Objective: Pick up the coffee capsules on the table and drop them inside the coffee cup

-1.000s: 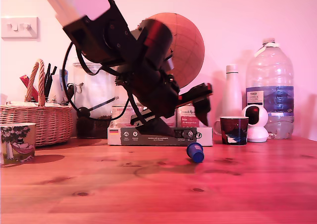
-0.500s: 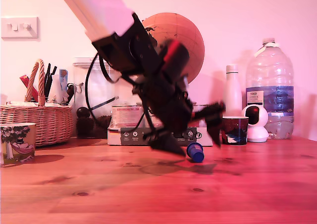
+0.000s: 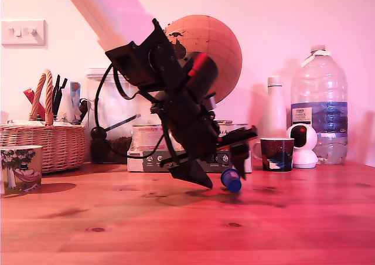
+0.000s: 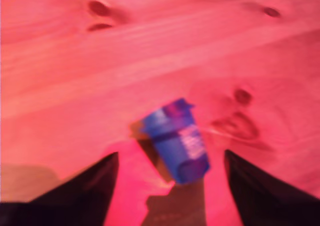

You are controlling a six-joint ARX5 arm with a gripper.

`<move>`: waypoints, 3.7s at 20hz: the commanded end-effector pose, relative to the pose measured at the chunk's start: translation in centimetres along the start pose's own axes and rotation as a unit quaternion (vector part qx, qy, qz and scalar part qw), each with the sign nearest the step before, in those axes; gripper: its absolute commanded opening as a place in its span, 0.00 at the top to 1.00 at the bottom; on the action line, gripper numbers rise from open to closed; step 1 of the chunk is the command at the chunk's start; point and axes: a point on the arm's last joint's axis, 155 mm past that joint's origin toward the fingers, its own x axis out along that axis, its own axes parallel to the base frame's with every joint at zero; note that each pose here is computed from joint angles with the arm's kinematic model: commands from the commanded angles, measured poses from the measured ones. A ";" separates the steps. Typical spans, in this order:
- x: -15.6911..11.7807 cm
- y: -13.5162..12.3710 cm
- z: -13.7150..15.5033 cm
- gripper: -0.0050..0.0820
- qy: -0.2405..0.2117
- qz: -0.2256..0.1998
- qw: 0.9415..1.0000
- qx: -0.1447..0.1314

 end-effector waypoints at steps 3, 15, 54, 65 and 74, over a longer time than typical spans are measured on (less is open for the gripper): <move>0.8 0.2 -0.7 0.49 0.007 0.003 1.000 -0.001; 0.8 0.5 -1.3 0.83 0.019 0.008 1.000 -0.001; -11.9 -0.6 3.0 0.86 0.046 -0.046 0.969 0.239; -14.0 2.9 1.1 0.86 0.042 -0.026 0.975 0.218; -16.6 8.2 -0.2 0.86 0.016 0.014 0.983 0.181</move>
